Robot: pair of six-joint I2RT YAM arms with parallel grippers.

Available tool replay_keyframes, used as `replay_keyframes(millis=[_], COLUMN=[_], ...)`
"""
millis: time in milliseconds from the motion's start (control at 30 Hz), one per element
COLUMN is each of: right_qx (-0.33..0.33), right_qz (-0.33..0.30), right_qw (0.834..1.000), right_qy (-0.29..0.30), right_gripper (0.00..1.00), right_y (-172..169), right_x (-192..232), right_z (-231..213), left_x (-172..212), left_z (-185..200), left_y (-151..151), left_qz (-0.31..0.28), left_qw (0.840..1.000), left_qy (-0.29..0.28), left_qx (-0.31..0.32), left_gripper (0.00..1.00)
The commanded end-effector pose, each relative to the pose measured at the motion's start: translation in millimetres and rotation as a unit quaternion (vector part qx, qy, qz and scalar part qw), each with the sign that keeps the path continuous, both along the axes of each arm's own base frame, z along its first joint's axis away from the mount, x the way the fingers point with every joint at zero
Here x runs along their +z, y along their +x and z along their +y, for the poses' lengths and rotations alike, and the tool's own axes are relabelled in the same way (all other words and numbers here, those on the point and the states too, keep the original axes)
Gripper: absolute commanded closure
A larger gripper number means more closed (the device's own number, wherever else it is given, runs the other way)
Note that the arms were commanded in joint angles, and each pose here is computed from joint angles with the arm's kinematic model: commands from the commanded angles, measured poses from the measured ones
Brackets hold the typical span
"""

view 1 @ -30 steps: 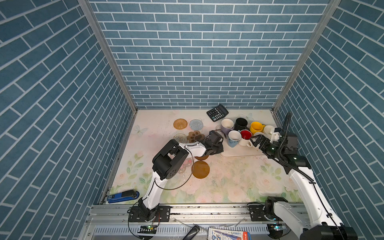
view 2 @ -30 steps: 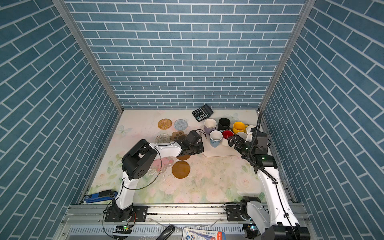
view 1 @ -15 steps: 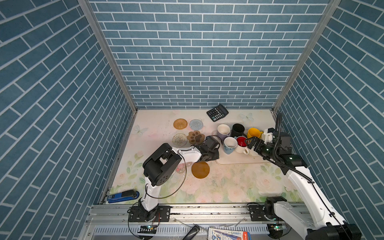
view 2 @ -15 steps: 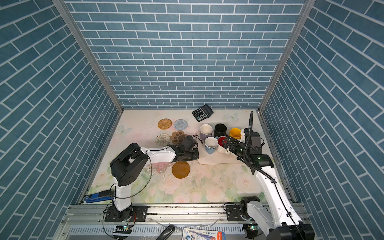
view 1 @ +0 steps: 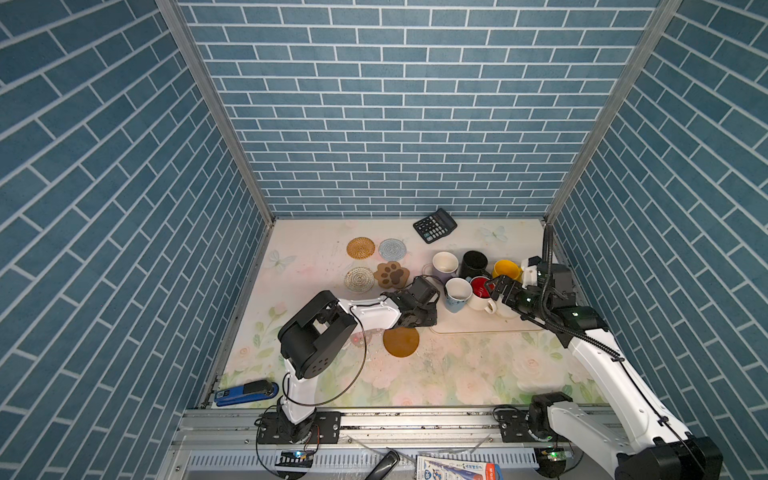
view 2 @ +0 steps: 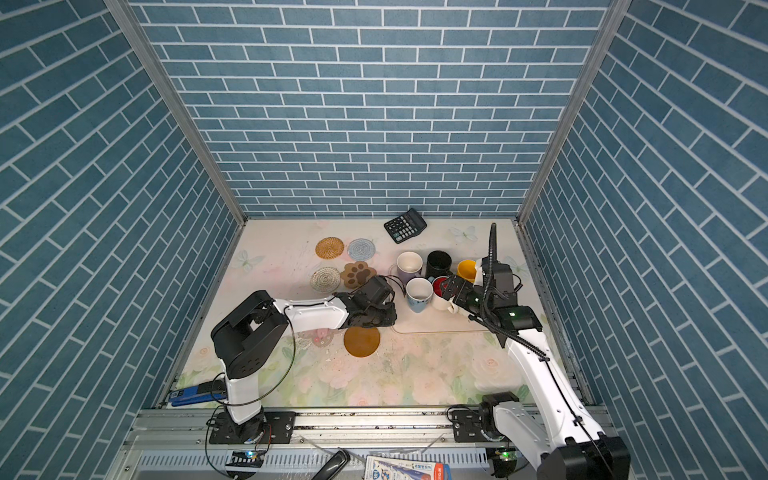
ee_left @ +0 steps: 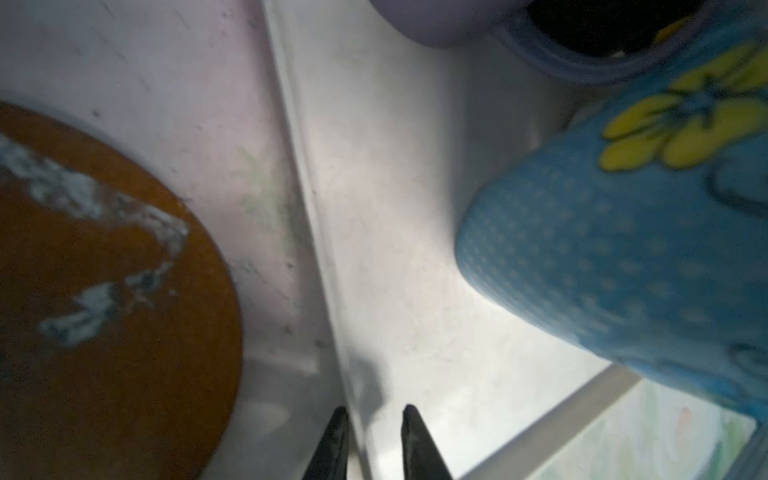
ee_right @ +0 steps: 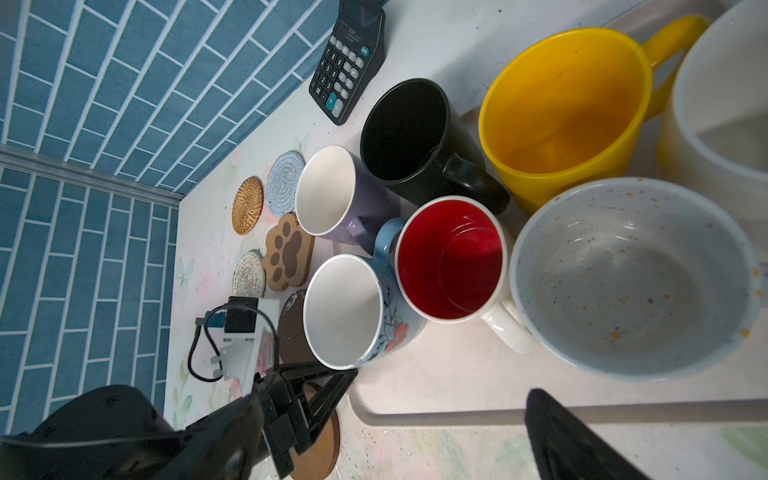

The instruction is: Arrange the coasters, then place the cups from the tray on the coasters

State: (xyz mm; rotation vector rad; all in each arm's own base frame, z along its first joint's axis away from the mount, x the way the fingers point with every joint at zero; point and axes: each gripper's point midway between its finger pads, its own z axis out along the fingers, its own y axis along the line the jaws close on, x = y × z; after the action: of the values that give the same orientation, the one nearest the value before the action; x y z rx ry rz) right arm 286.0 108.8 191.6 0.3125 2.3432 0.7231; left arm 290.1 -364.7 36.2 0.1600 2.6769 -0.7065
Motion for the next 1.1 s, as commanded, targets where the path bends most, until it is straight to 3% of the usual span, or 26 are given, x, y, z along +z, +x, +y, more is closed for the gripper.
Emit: replay_keyframes(millis=[0,233,367,833,1067], right_qx=[0.012,0.029,0.034,0.055,0.082], right_qz=[-0.014,0.014,0.019,0.006,0.009], right_qw=[1.0,0.999,0.998,0.996,0.99], right_qy=[-0.017,-0.032,-0.039,-0.072,-0.118], right_gripper=[0.06,0.33,0.43,0.45,0.81], right_y=[-0.6,-1.9,-5.1,8.2,46.7], right_x=[10.1,4.6,9.1,52.0,60.1], right_z=[-0.2,1.5,0.6,4.8,25.1], left_x=[23.0,48.7,68.8,134.1,142.9], left_z=[-5.8,-4.6,3.4,61.9,99.2], left_y=[-4.2,1.9,3.9,10.7,22.6], left_qz=[-0.019,-0.041,-0.062,-0.125,-0.128], left_qw=[0.999,0.999,0.998,0.992,0.991], left_qy=[-0.003,0.001,0.011,0.025,0.025], left_qx=[-0.026,-0.025,-0.024,0.006,0.041], left_gripper=[0.65,0.46,0.33,0.1,0.04])
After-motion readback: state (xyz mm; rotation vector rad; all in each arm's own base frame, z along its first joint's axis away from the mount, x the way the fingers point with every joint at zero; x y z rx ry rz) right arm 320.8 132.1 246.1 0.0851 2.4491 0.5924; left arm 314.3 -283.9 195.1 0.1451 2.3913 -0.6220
